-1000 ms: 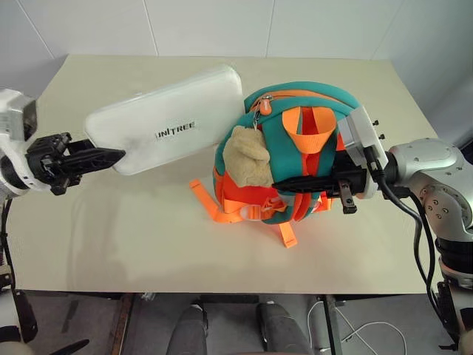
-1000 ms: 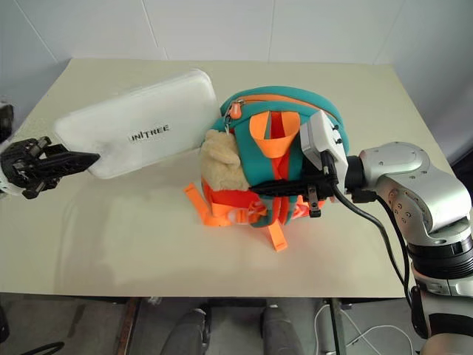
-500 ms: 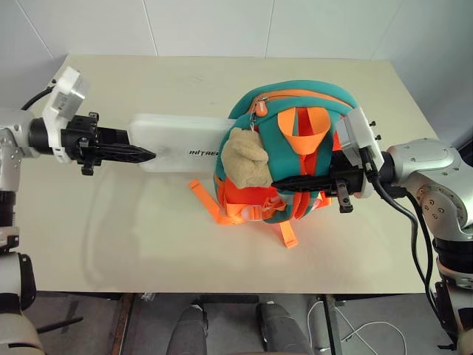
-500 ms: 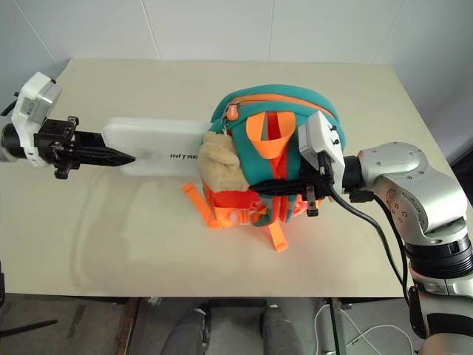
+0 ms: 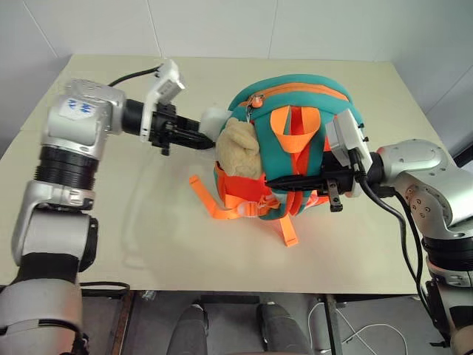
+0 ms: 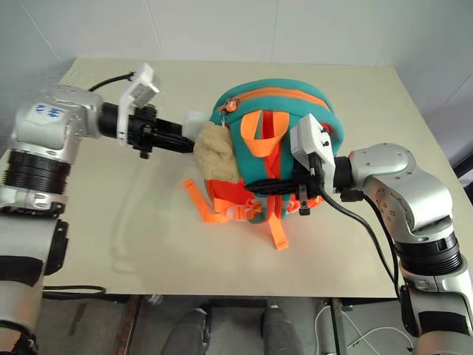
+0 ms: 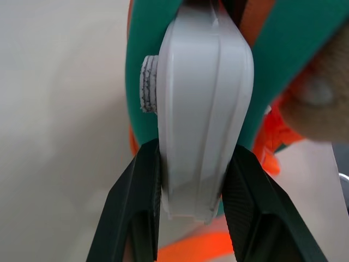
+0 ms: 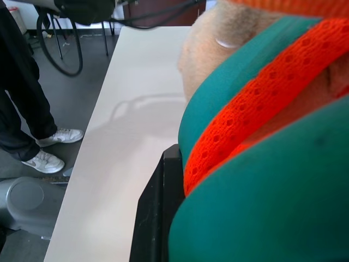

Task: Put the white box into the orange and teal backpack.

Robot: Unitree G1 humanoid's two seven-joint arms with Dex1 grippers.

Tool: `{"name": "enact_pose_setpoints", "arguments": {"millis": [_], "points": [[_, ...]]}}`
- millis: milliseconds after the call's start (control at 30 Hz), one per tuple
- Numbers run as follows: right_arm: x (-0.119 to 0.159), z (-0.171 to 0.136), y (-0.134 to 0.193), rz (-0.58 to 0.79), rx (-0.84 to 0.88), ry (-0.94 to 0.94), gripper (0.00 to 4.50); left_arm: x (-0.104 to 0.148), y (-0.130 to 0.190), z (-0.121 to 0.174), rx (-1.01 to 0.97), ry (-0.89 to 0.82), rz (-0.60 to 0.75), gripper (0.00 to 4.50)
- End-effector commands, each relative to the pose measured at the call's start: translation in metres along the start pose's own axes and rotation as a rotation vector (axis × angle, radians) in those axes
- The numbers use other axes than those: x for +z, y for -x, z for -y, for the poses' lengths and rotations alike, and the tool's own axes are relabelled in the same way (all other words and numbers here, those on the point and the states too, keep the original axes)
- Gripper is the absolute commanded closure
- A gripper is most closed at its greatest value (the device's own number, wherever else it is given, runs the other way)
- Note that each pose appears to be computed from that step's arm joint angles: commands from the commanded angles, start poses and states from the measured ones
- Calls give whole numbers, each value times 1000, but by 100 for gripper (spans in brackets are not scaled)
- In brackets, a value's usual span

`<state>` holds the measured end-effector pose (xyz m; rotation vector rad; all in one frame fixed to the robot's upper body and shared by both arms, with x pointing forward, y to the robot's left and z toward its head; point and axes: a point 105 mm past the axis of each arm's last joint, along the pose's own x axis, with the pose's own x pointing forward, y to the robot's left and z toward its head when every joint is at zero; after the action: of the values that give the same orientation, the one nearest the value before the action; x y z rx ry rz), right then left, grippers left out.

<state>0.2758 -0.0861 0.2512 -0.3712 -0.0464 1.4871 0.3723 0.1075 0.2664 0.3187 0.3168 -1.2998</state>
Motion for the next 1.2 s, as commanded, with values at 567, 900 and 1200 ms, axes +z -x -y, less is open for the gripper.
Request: {"name": "enact_pose_setpoints", "arguments": {"millis": [567,900,1200], "points": [[5,-7,-2,22,7,35,450,7,-47,1,-10,78,59,182],[4,-6,-3,23,9,34,450,4,-7,20,-15,32,42,4],[1,-7,-2,17,5,24,450,8,53,63,-77,2,187,4]]}}
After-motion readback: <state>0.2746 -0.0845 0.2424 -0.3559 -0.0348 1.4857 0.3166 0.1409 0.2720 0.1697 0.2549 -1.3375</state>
